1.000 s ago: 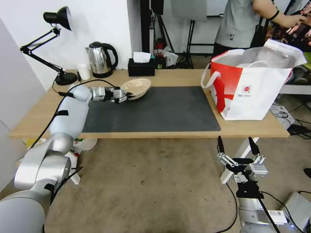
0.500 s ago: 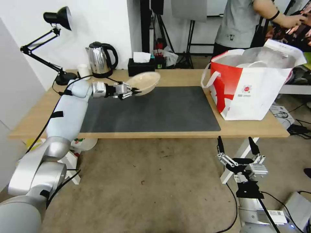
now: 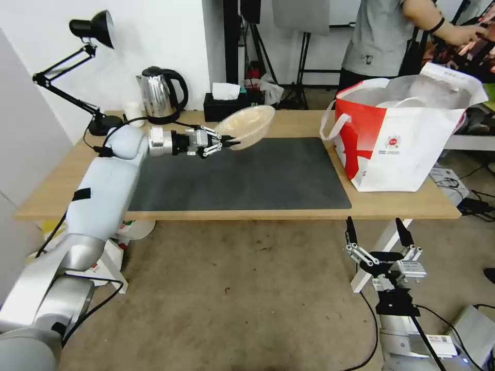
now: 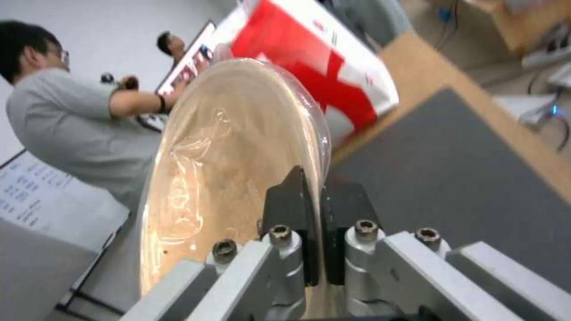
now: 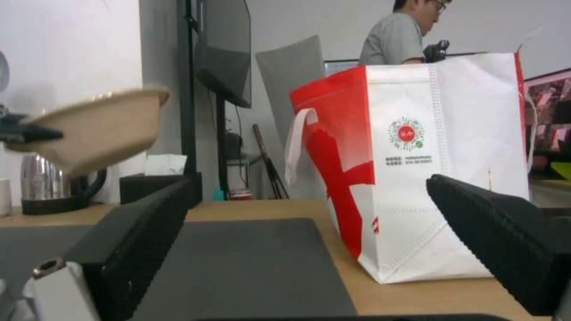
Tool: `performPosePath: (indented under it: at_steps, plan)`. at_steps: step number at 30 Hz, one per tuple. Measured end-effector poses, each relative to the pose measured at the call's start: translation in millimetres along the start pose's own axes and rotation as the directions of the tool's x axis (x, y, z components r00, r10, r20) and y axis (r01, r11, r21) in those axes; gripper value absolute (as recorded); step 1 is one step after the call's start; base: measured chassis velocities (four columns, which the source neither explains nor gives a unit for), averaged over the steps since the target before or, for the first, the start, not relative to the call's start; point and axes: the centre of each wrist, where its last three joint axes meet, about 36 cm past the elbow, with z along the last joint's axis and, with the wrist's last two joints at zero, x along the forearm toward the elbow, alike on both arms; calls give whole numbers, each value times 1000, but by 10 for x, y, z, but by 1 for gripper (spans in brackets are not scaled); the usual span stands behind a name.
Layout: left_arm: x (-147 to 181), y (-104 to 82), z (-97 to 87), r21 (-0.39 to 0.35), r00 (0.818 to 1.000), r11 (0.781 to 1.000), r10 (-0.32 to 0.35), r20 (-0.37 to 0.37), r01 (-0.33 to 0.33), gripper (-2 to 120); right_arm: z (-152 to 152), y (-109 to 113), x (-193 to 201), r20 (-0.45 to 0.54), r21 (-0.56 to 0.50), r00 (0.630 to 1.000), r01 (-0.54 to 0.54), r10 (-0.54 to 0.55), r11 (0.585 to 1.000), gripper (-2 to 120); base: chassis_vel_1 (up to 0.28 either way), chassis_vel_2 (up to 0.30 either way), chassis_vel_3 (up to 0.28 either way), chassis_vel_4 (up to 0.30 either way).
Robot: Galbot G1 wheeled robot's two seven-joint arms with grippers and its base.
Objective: Pick up the trash from the table and place it into the takeout bag.
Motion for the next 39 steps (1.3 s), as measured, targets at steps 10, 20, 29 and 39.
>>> performPosePath:
  at_steps: [10,20,29,39]
  plan:
    - [-191,149,-224,-24,999,1000,15,52,-14,1,0,0,0,0,0,1000,0,0,1000,100,0,0,0,0]
    - [-405,411,-403,-56,996,998,42,76,-38,1,0,0,0,0,0,1000,0,0,1000,100,0,0,0,0]
    - [-561,743,-622,-98,995,993,65,77,-58,1,0,0,0,0,0,1000,0,0,1000,100,0,0,0,0]
    - [-939,962,-850,-130,990,988,96,106,-82,1,0,0,0,0,0,1000,0,0,1000,100,0,0,0,0]
